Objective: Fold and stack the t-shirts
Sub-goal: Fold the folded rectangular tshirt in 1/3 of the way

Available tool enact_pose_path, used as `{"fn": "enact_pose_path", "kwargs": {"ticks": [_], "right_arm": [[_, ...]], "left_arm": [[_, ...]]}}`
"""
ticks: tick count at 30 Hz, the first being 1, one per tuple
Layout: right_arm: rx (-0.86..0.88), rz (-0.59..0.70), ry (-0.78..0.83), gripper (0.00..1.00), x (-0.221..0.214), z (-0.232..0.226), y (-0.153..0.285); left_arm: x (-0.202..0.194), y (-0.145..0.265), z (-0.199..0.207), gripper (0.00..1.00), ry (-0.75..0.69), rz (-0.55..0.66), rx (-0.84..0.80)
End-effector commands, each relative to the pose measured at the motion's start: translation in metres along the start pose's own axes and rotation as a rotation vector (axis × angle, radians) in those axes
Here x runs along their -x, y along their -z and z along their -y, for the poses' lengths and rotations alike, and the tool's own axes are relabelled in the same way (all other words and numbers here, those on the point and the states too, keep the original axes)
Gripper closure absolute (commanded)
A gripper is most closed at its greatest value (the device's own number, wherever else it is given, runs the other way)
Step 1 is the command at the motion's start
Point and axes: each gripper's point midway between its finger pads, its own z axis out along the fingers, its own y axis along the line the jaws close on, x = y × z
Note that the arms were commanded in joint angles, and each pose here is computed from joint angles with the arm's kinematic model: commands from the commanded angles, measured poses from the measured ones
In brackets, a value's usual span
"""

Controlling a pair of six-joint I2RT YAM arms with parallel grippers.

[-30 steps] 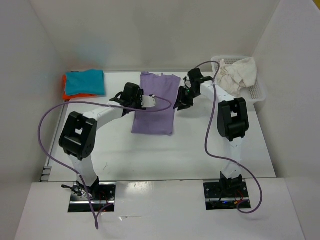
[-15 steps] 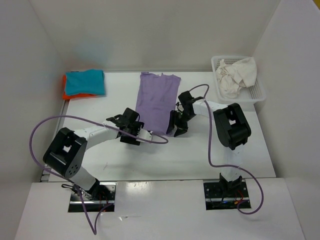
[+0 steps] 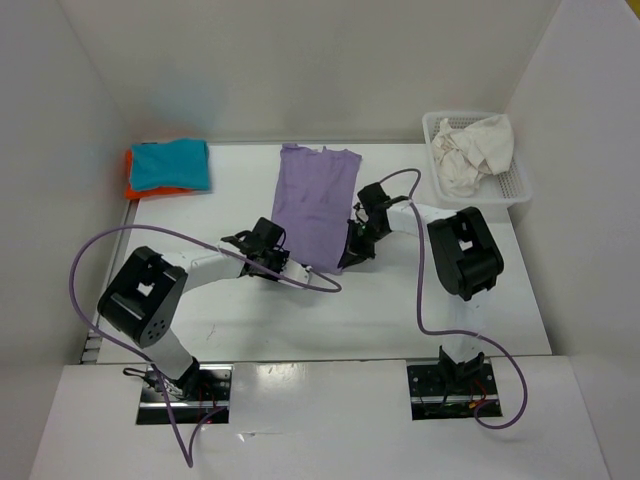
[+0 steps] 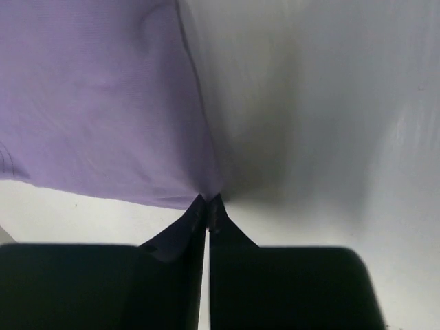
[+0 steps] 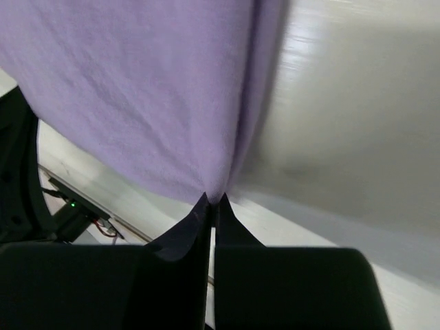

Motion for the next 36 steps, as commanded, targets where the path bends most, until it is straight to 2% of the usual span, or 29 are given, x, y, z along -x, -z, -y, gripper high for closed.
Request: {"fn": "enact_pose_path", "kwargs": {"ticks": [1,5,10,11,13,14,15,16,18,22,27,31,36], "right_arm": [[0.002,0.018,-0.029,1.00,0.004,0.018,0.012],[-0.023,0.020,-0.049,1.00,-0.001,0.036,0.021],[0.031,-0.040,-0.014,0.98,-0.017,0.031,0.023],[0.032,-0.046,-0.001,0.96,-0.022,0.027,0.023],[0.027,-0.063,0.014,0.79,-0.033,0.025,0.028],[0.020,-0.061,0.028,0.68,-0.039,0.024,0.030],[0.015,-0.070,0.022,0.55,-0.045,0.026,0.032],[0.014,-0.070,0.022,0.53,-0.048,0.027,0.034],[0.008,-0.063,0.023,0.51,-0.057,0.030,0.039],[-0.009,-0.052,0.012,0.49,-0.064,0.034,0.040],[-0.014,-0.088,-0.014,0.49,-0.066,0.035,0.022],[-0.003,-0.070,-0.002,0.48,-0.051,0.028,0.018],[-0.003,-0.075,0.006,0.48,-0.047,0.026,0.011]], "left_arm": [[0.007,-0.004,0.008,1.00,-0.005,0.037,-0.038],[-0.001,0.003,0.031,1.00,0.000,0.006,-0.100],[0.017,0.017,0.057,1.00,0.007,0.012,-0.167],[0.021,0.017,0.062,1.00,0.012,0.013,-0.182],[0.033,0.022,0.079,0.96,0.019,0.011,-0.229],[0.038,0.024,0.081,0.79,0.025,0.012,-0.238],[0.040,0.026,0.089,0.56,0.033,0.004,-0.263],[0.044,0.026,0.093,0.45,0.067,0.002,-0.266],[0.044,0.029,0.094,0.37,0.091,-0.011,-0.262],[0.035,0.030,0.104,0.36,0.119,-0.052,-0.280],[0.035,0.016,0.070,0.35,0.122,-0.067,-0.126],[0.034,0.008,0.063,0.35,0.086,-0.075,-0.104],[0.034,0.004,0.064,0.45,0.058,-0.078,-0.120]]}}
